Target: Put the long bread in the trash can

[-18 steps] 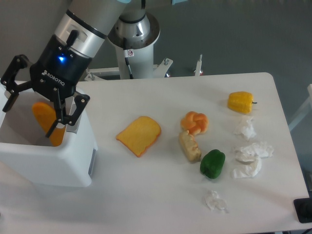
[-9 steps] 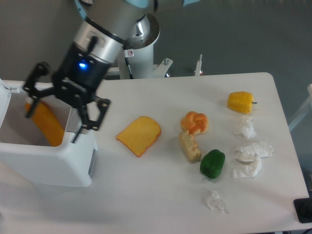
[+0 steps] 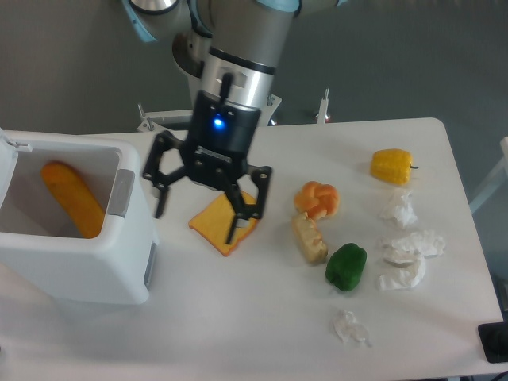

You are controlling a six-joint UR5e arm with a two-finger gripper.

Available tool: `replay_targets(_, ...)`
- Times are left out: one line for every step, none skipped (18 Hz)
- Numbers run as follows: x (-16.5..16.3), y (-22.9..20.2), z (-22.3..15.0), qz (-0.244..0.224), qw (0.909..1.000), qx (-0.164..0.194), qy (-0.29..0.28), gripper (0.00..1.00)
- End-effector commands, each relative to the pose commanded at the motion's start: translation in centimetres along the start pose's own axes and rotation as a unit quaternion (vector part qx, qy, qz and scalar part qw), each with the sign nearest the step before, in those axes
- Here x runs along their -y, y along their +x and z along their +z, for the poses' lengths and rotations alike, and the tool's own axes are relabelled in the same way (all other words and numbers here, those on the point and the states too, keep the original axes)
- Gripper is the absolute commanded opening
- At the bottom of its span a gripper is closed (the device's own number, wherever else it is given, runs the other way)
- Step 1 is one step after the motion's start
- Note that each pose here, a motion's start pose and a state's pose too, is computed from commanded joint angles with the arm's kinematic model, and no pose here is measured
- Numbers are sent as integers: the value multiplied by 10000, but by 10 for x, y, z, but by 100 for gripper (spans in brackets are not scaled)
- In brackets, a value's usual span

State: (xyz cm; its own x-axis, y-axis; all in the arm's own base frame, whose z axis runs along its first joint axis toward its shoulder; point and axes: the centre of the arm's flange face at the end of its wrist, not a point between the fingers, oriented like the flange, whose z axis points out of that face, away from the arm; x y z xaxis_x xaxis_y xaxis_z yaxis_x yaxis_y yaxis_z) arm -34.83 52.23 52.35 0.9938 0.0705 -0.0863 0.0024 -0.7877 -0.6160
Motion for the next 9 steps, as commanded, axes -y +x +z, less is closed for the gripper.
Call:
replay_targets(-3,-1,-2,211,9996,88,-166,100)
replay_targets(-6,-2,-1,383,9987,120,-299,100)
replay_targets(-9,-2,-1,482,9981,120,-370,100)
replay_targets(-10,-2,-1,578,9974,117,-414,100)
replay_targets(-14,-3,1,702,9959,192,-529,100)
replay_targets(-16,-5,-5,907,9928,369,-690,100)
replay_targets(-22,-6,-7,1110,9886,503,-883,100)
replay_targets(-27,-5,-8,1301,9841,595,-1056,100)
replay_targets(-30,-3,-14,1449,9803,680,-1160,100)
